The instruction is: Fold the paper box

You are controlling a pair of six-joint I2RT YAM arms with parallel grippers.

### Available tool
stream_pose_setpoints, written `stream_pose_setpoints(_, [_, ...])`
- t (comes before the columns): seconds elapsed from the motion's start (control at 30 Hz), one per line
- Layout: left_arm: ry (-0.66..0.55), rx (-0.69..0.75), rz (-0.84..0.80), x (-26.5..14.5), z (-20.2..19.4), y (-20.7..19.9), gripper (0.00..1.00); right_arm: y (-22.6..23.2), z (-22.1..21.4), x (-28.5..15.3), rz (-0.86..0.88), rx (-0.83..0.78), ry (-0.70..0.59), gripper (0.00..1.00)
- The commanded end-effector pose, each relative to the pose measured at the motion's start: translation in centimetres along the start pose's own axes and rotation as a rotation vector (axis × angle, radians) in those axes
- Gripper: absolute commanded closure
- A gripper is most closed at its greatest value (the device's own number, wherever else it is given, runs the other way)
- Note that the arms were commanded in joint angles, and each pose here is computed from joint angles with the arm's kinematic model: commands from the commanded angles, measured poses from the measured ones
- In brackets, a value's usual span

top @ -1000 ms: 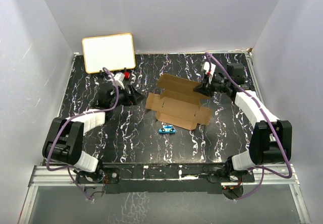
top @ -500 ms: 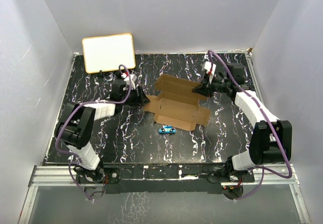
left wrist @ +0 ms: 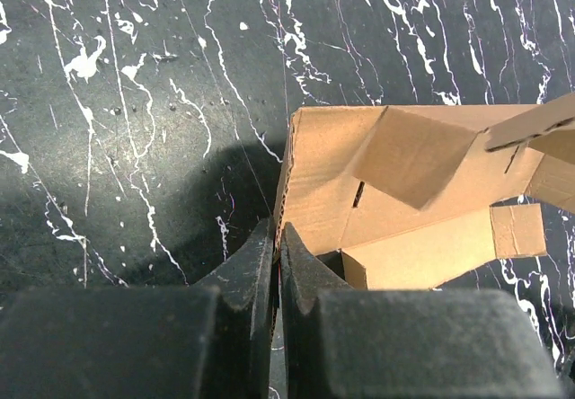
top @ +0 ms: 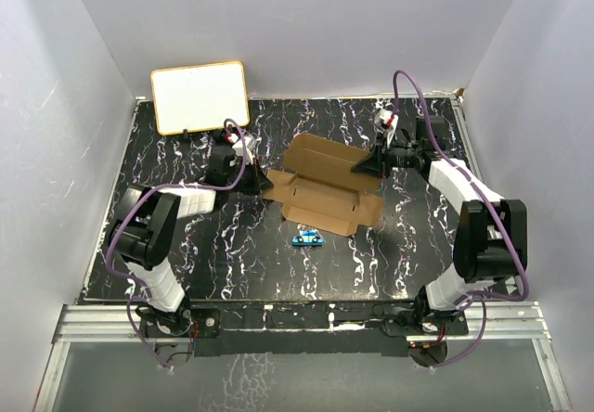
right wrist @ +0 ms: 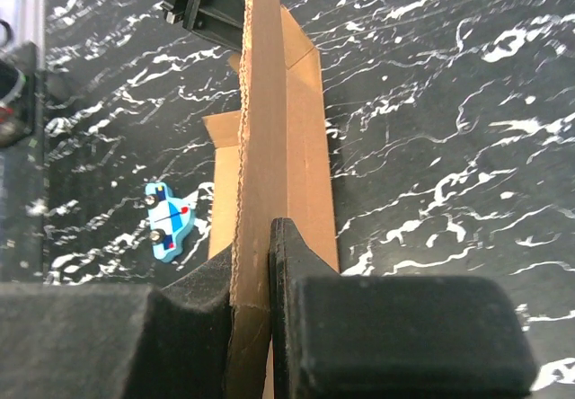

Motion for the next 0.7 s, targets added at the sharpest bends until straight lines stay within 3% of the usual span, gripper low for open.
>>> stream_pose_setpoints(0.0, [-0.090, 0.053, -0.027, -0.4, 1.7, -1.1, 1.00, -0.2, 1.3, 0.5, 0.101, 0.122, -0.051, 0.92])
stream_pose_setpoints(0.3, [-0.124, 0.068, -0.017, -0.7, 1.7, -1.2, 1.00, -1.5, -1.0, 1.3, 0.070, 0.298, -0.022, 0.92])
stream_pose_setpoints(0.37, [-0.132, 0.053, 0.010, -0.9, 2.0, -1.0, 0.88, -1.7, -1.2, 1.4, 0.065, 0.304, -0.020, 0.92])
stream_pose_setpoints(0.53, [-0.179, -0.016, 0.136, -2.8, 3.3, -0.8, 0.47, -1.6, -1.1, 1.3, 0.058, 0.297, -0.026, 0.92])
stream_pose_setpoints(0.67, [-0.257, -0.049, 0.181, -5.7, 4.9, -1.9, 0.32, -1.5, -1.1, 1.3, 0.058, 0.297, -0.032, 0.92])
Point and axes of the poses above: each gripper's point midway between its finger pads, its own x axis out along the fingers, its own y axis along the line the jaws close on, z = x × y, the point moved 5 cm from there along -x, back along the fingers, and after that the axes turned 1 degree about x, right-handed, at the moved point
